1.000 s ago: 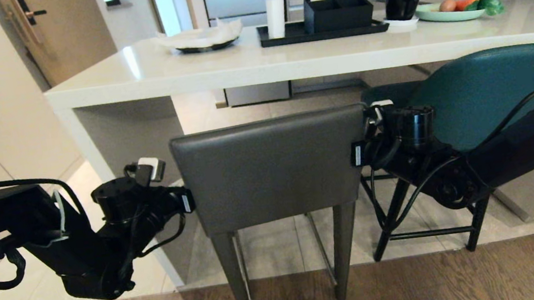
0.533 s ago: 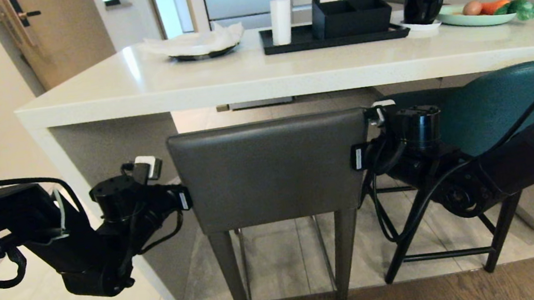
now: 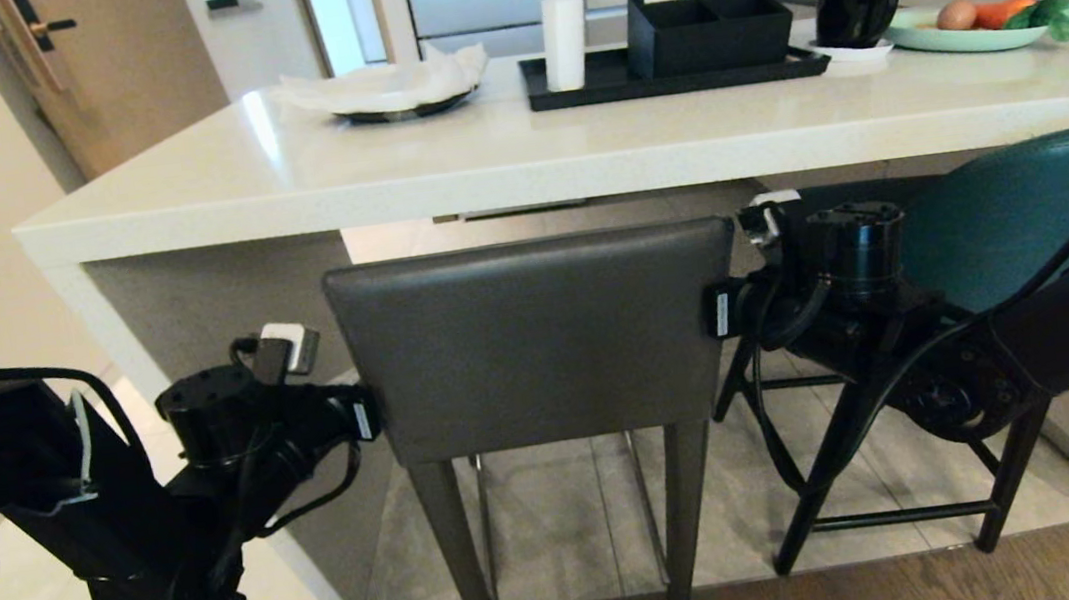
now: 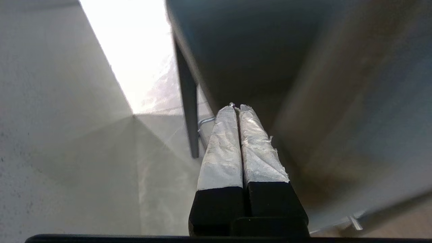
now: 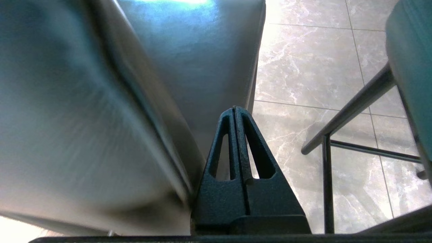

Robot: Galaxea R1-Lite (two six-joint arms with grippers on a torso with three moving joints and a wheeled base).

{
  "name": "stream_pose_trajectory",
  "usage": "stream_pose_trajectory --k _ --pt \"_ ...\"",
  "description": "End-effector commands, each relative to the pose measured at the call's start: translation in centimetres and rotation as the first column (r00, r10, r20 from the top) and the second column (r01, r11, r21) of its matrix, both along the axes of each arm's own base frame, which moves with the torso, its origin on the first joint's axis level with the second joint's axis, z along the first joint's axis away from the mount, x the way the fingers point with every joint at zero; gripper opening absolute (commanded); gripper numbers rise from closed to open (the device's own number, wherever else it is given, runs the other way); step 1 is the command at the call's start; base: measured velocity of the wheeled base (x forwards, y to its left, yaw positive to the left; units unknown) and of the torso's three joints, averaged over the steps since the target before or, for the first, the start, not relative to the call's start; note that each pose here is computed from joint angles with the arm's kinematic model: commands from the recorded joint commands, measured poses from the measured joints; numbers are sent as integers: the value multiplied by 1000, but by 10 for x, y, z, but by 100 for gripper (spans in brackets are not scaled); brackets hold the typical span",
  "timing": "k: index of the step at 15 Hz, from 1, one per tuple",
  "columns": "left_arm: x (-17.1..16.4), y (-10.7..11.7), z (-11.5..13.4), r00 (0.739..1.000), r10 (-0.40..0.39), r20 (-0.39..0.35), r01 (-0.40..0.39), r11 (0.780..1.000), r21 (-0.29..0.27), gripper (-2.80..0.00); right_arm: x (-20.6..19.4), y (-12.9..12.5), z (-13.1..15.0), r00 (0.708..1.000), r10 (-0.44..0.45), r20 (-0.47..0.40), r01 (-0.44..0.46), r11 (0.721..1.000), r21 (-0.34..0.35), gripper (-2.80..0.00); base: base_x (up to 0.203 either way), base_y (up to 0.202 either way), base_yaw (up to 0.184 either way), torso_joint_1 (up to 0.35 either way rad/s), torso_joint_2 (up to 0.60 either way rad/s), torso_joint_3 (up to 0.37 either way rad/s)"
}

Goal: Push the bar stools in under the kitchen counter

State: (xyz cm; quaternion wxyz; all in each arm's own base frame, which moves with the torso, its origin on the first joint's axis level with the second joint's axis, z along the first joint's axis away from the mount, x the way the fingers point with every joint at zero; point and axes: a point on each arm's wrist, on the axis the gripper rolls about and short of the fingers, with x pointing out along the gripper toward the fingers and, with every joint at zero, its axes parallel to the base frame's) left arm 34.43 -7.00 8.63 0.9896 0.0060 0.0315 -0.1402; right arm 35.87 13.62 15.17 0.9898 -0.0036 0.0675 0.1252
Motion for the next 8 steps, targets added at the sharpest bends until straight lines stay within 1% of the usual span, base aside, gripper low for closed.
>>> stream_pose_trajectory --k 1,3,5,8 --pt "-11 11 13 999 33 33 -33 999 -7 -280 -7 -13 12 999 -29 23 29 1000 8 -280 0 0 0 0 0 0" --pt "-26 27 18 996 80 47 -79 997 -10 -280 -17 -36 19 997 -79 26 79 997 10 -280 0 0 0 0 0 0" --pt "-48 39 25 993 107 55 -107 994 -13 -280 -36 -58 28 992 -122 33 122 992 14 -280 0 0 0 0 0 0" --pt "-97 46 44 988 122 91 -121 993 -15 -280 -85 -79 59 983 -156 101 153 988 34 -280 0 0 0 0 0 0"
